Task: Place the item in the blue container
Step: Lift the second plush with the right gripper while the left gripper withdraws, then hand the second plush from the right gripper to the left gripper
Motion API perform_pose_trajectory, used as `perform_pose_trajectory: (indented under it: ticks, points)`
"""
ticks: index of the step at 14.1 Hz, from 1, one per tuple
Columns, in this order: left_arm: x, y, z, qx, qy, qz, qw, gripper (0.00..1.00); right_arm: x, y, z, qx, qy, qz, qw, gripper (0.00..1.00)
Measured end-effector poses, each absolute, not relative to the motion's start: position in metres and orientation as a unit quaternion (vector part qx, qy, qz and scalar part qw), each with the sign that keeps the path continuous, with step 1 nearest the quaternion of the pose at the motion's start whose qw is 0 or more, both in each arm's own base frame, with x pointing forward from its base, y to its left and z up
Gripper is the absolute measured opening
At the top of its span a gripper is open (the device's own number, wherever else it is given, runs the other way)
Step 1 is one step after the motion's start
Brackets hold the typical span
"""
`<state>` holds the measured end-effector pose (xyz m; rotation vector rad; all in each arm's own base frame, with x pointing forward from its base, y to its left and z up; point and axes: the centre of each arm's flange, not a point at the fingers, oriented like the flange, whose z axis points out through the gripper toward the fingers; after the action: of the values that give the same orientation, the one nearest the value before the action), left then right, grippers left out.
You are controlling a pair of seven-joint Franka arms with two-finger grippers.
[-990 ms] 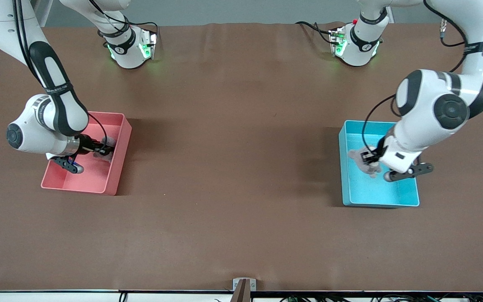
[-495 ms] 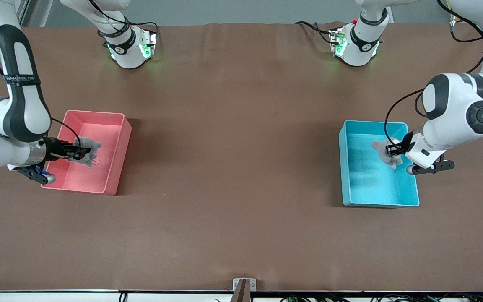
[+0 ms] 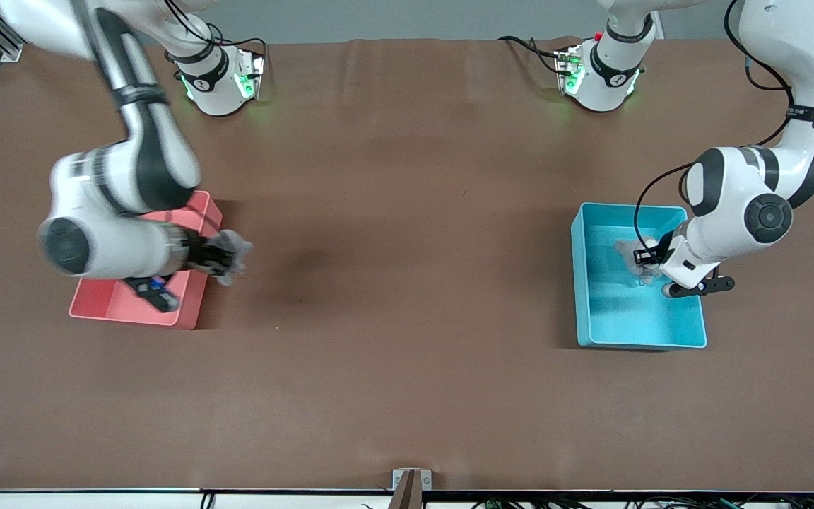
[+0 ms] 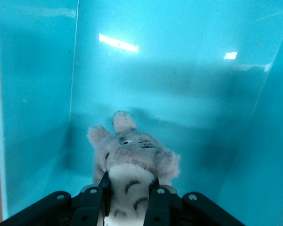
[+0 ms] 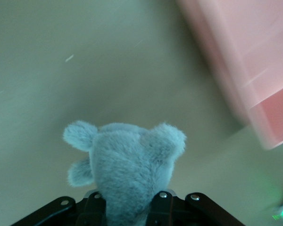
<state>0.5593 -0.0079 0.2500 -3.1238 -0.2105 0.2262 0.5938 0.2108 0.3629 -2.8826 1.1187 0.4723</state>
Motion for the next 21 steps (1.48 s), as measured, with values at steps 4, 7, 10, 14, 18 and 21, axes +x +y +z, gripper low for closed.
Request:
perform_pose_trajectory:
  ticks: [4,7,10,14,18,21]
  points:
    - [0.560,-0.002,0.227,-0.995,-0.070,0.074,0.000,0.45,0.567,0.355,0.309,-0.886,0.450,0.107,0.018,0.26]
    - [0.569,-0.004,0.241,-0.996,-0.069,0.058,-0.001,0.74,0.559,0.431,0.265,-0.859,0.503,0.088,0.025,0.26]
    - [0.584,-0.013,0.283,-0.997,-0.061,0.052,0.000,1.00,0.555,0.467,0.237,-0.850,0.520,0.068,0.051,0.26]
    - [0.595,-0.050,0.346,-0.996,-0.037,0.086,0.002,1.00,0.546,0.478,0.214,-0.852,0.517,0.065,0.046,0.26]
    - [0.599,-0.113,0.379,-0.995,-0.064,0.073,-0.004,1.00,0.554,0.469,0.213,-0.850,0.522,0.059,0.044,0.40]
    - [0.598,-0.169,0.394,-0.994,-0.093,0.061,-0.015,1.00,0.558,0.468,0.217,-0.849,0.524,0.055,0.048,0.70]
